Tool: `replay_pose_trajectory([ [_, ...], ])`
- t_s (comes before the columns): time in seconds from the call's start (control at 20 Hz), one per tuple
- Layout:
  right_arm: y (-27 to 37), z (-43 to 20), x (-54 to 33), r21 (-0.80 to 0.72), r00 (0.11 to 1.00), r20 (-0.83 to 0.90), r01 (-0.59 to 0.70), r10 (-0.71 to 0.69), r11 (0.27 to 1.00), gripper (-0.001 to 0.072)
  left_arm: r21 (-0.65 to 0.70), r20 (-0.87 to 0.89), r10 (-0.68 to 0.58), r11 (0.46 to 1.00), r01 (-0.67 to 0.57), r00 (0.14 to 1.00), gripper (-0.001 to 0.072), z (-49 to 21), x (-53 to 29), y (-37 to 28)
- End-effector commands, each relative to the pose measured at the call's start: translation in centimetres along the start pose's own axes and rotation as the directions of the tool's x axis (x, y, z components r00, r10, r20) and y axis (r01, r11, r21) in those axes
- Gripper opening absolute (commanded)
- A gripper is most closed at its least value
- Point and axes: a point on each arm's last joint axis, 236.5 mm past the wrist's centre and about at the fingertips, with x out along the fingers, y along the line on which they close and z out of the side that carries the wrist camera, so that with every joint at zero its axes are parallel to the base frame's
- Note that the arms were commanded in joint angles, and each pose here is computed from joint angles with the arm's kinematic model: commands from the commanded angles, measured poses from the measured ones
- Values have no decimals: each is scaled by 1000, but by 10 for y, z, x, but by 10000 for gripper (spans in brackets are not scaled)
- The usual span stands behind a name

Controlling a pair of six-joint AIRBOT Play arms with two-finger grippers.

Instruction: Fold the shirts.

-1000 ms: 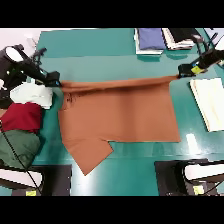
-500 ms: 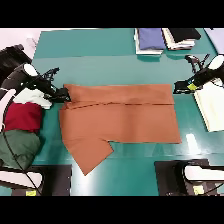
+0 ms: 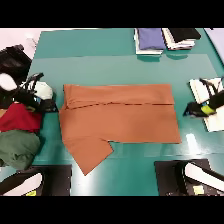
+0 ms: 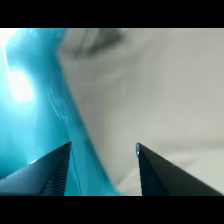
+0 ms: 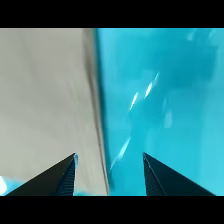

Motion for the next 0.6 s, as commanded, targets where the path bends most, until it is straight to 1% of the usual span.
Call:
replay_pose_trajectory([
  [0.0,-6,-66,31,140,991,-95,-78,92,987,477,-38,-37,-21,999,20,999,483,-45,11,-3],
  [0.1,7,-81,45,172,980,-108,-145,165,974,477,-47,-55,-26,999,24,998,483,-53,17,-2],
  [0.15,12,-86,52,175,976,-120,-157,179,972,475,-49,-58,-26,999,23,998,483,-55,19,-2],
  [0.2,16,-89,58,170,973,-136,-163,187,972,449,-50,-55,-25,999,22,998,483,-54,20,-1],
  [0.3,22,-94,70,137,968,-174,-157,180,978,424,-50,-51,-24,999,22,998,483,-54,20,-1],
  [0.35,25,-92,75,113,969,-180,-150,169,982,347,-50,-52,-25,999,22,998,483,-54,20,-1],
  [0.4,28,-90,78,84,972,-179,-142,155,986,231,-49,-55,-25,999,22,998,483,-54,20,-1],
  [0.45,31,-86,77,53,975,-170,-134,141,990,97,-48,-62,-22,999,19,998,483,-56,20,-1],
  [0.5,33,-80,73,17,982,-147,-120,122,993,17,-47,-71,-20,999,17,997,483,-59,20,0],
  [0.55,35,-73,67,-15,988,-112,-107,104,994,17,-53,-89,-22,998,17,996,483,-64,21,0],
])
